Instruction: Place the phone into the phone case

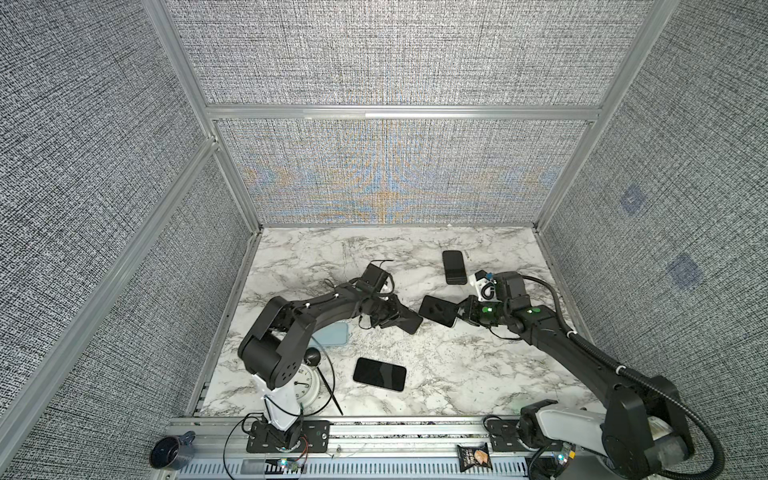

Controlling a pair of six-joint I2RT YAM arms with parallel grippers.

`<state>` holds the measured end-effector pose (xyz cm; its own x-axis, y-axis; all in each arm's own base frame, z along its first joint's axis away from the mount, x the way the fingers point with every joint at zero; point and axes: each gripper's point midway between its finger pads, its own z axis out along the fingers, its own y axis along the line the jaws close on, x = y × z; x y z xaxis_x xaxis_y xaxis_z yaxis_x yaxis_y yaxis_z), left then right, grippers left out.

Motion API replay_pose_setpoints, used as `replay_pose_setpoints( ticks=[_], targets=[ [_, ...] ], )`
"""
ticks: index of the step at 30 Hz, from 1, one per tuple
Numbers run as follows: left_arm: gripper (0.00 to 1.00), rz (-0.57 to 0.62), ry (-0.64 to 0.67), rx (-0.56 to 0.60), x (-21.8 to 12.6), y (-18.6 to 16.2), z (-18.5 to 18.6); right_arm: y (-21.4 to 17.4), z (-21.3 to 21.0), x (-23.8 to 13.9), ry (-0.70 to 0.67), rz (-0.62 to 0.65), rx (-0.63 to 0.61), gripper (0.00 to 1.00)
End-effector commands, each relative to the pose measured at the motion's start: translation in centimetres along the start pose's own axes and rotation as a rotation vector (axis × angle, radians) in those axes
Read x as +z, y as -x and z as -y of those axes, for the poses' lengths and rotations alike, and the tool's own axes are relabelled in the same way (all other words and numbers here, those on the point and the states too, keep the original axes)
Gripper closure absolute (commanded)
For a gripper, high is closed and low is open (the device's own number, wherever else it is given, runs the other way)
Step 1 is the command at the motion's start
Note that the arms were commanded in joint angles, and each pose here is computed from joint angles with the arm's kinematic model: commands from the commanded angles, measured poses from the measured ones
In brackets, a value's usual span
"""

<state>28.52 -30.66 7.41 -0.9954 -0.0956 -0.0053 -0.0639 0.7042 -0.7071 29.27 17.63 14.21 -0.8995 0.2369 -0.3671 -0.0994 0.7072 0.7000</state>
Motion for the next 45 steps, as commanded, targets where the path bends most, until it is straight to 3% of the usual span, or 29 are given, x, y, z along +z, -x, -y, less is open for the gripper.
replay_pose_setpoints(
  ticks=[1, 7, 14, 23, 26, 29, 34, 39, 42, 45],
  targets=[
    [0.57, 0.024, -0.167, 0.125, -2.3, 0.9, 2.2, 0.7, -2.8, -0.2, 0.145, -0.003, -0.079, 0.96],
    [0.52, 0.014, -0.445, 0.226, -5.1, 1.6, 5.2, 0.8, -5.2, -0.1, 0.304, -0.049, -0.109, 0.96],
    [0.49, -0.004, -0.597, 0.241, -6.0, 1.8, 5.7, 0.6, -7.3, -0.4, 0.443, -0.091, -0.143, 0.98],
    [0.5, 0.012, -0.777, 0.31, -7.1, 1.1, 6.9, 0.5, -8.1, -0.5, 0.487, -0.128, -0.148, 0.99],
    [0.57, 0.013, -0.843, 0.307, -7.4, 1.1, 7.3, 0.4, -8.0, -0.4, 0.485, -0.134, -0.146, 0.99],
    [0.71, 0.015, -0.849, 0.32, -7.4, 0.9, 7.3, 0.3, -7.9, -0.3, 0.479, -0.14, -0.146, 0.98],
    [0.73, 0.02, -0.839, 0.345, -7.9, 0.5, 7.4, 0.0, -7.6, -0.1, 0.468, -0.148, -0.149, 0.97],
    [0.81, 0.02, -0.838, 0.346, -8.1, 0.2, 7.4, 0.2, -7.6, 0.0, 0.469, -0.146, -0.15, 0.96],
    [0.88, 0.025, -0.842, 0.351, -8.4, 0.1, 7.6, 0.2, -7.6, 0.0, 0.467, -0.149, -0.147, 0.9],
    [0.92, 0.032, -0.844, 0.357, -8.8, 0.0, 7.9, 0.4, -7.6, 0.0, 0.466, -0.148, -0.142, 0.78]
  ],
)
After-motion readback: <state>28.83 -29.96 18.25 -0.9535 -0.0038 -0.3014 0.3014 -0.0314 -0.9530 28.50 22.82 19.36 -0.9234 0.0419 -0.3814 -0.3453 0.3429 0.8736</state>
